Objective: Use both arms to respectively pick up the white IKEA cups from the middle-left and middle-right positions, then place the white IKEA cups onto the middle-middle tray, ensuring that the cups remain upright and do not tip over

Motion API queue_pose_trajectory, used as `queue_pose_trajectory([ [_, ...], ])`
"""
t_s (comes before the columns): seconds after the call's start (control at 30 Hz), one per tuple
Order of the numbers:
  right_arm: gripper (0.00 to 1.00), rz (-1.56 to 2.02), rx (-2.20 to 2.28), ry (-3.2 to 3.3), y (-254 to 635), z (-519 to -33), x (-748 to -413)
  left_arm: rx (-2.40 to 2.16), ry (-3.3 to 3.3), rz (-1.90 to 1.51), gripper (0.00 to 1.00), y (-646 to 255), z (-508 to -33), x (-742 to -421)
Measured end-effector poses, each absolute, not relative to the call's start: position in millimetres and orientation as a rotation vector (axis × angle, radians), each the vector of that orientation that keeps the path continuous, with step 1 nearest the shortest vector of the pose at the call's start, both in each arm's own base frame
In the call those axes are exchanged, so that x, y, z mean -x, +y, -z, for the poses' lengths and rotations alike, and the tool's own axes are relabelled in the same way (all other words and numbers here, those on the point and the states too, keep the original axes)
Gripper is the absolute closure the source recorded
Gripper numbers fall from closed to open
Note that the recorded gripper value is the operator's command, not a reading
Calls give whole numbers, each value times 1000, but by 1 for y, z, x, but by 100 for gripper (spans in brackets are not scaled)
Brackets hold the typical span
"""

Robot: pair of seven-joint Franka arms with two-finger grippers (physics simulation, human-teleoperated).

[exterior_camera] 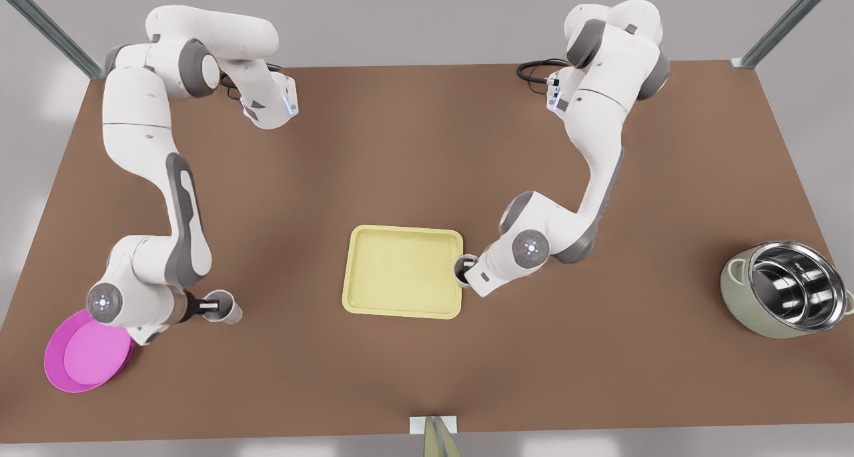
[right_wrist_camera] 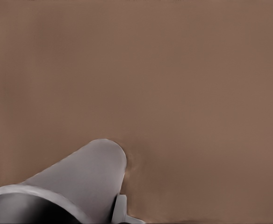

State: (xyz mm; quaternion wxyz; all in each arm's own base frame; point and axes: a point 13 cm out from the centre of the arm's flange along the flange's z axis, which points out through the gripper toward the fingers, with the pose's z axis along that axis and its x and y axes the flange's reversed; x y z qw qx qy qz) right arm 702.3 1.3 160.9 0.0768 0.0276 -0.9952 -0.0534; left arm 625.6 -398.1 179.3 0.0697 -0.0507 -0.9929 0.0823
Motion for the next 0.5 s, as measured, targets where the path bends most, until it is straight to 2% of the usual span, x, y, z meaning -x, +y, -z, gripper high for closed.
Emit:
queue_pose_trajectory([
  [0.1,79,216,-233,-2940,113,-169,-687,82,-3002,-286,79,-442,-177,-624],
  [0.23,79,191,-336,-2908,231,-158,-656,-57,-2985,-281,78,-458,-149,-619],
  [0.4,79,164,-293,-2932,301,-147,-634,-196,-2960,-268,77,-467,-122,-611],
  [0.5,79,151,-254,-2948,336,-133,-618,-267,-2954,-270,68,-470,-115,-611],
])
